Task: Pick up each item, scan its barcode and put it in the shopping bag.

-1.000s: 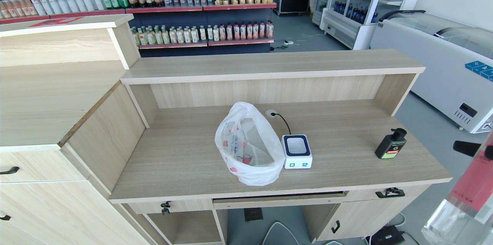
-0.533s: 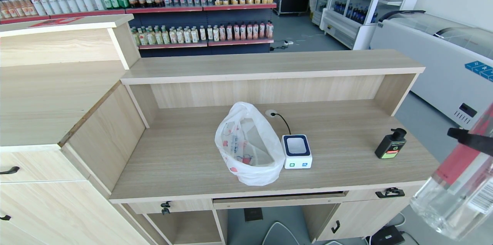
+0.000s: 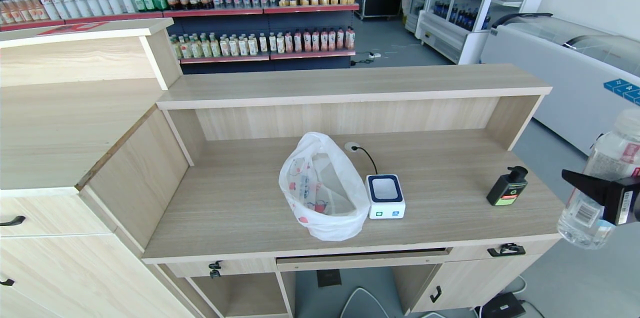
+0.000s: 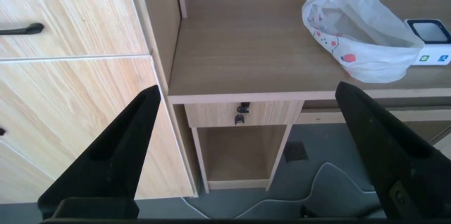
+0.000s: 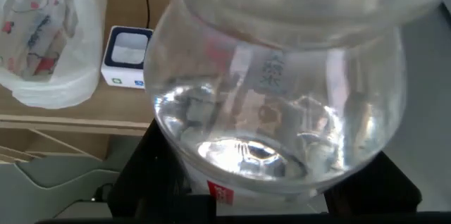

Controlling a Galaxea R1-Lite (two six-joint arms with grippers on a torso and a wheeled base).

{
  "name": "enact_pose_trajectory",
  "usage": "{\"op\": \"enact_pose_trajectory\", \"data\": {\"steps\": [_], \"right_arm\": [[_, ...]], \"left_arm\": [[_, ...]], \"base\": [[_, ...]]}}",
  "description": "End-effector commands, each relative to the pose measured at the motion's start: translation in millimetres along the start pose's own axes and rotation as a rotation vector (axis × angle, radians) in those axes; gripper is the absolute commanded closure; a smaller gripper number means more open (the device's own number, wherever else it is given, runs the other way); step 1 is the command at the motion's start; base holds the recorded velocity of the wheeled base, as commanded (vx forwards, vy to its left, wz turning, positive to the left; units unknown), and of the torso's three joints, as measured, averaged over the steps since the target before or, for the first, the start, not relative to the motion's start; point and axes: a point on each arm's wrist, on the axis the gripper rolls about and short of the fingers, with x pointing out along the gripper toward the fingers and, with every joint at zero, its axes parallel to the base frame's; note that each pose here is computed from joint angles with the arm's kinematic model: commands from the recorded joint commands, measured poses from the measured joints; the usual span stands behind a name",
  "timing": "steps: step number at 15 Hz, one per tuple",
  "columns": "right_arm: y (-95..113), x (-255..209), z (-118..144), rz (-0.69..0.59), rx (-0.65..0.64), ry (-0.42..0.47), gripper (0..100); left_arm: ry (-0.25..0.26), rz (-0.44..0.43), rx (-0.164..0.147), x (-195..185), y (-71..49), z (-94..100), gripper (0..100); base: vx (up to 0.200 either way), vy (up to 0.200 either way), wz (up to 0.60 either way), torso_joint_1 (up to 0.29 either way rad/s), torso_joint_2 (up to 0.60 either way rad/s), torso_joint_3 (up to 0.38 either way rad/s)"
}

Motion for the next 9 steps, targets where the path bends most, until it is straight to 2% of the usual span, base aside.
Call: {"op": "enact_pose_trajectory", "data": {"steps": [1,4,6,9], "right_arm": [[-1.6,10.2,-7.2,-0.048,-0.072,0.047,100],[-2.7,10.6,-6.3,-0.074,-0.207,0.015,100],[-9.3,13.9,-9.5,-0.114,-0.296,0.033,100],[-21.8,43.4,-15.9,-0.180,-0.370,0.000,100]], "left_arm": [[0.001,0.001,0.000,0.1,0.0,0.0,0],[0.001,-0.001,0.000,0.1,0.0,0.0,0],[0.001,-0.001,0.000,0.1,0.0,0.0,0],[0.001,-0.001,0.000,0.1,0.0,0.0,0]], "base": [[0.000,0.000,0.00,0.000,0.00,0.000],[0.000,0.000,0.00,0.000,0.00,0.000],[0.000,0.000,0.60,-0.002,0.00,0.002],[0.000,0.000,0.60,0.001,0.00,0.005]]}}
